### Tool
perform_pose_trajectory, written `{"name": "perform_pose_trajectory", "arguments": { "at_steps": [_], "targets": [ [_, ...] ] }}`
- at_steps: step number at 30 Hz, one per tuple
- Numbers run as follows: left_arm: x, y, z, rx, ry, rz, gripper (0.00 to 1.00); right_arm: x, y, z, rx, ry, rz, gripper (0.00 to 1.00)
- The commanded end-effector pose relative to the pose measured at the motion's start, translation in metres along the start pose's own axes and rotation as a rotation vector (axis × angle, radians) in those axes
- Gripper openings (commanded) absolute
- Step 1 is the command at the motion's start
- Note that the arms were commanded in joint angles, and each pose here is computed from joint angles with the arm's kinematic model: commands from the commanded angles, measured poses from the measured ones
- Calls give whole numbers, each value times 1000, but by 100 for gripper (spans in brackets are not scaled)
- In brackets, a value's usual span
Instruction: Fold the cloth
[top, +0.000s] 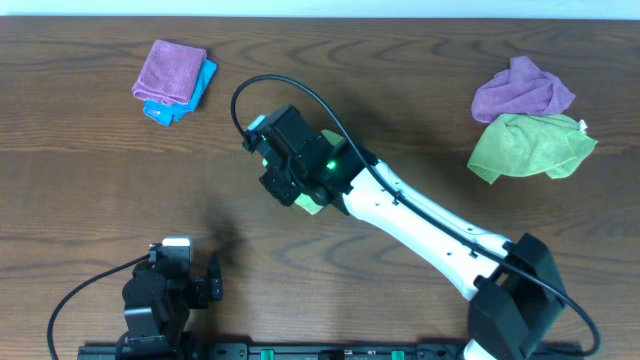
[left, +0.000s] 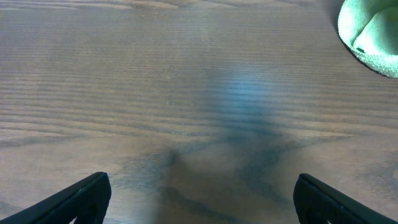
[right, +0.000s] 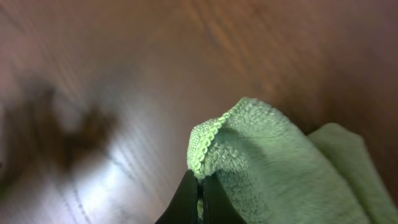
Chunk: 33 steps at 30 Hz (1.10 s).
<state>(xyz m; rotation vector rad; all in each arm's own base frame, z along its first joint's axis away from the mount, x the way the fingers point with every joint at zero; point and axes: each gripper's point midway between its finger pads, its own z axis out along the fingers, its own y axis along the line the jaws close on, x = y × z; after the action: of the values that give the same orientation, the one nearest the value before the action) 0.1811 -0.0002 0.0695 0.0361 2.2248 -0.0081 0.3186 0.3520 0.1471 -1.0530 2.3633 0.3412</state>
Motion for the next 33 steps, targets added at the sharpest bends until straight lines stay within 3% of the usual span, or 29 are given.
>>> {"name": "perform_pose_trajectory", "arguments": {
  "at_steps": [1, 8, 13, 20, 29, 31, 33],
  "targets": [
    [3, 0, 1, -2, 7, 6, 95, -22, -34, -18, 144, -60, 56, 1],
    [3, 0, 1, -2, 7, 6, 95, -36, -109, -53, 418, -99, 157, 1],
    [3, 0, 1, -2, 7, 6, 95, -8, -166, -67, 545, -20, 236, 1],
    [3, 0, 1, -2, 6, 6, 95, 58, -236, -84, 599, 127, 459, 1],
    [2, -1, 1, 6, 5, 2, 95, 166, -260, -74, 504, 360, 658, 4],
    [2, -2, 1, 9, 5, -3, 95, 193, -258, -70, 500, 422, 686, 8],
    [2, -2, 1, 11, 3, -8, 95, 218, -255, -67, 495, 478, 711, 22]
  ]
}}
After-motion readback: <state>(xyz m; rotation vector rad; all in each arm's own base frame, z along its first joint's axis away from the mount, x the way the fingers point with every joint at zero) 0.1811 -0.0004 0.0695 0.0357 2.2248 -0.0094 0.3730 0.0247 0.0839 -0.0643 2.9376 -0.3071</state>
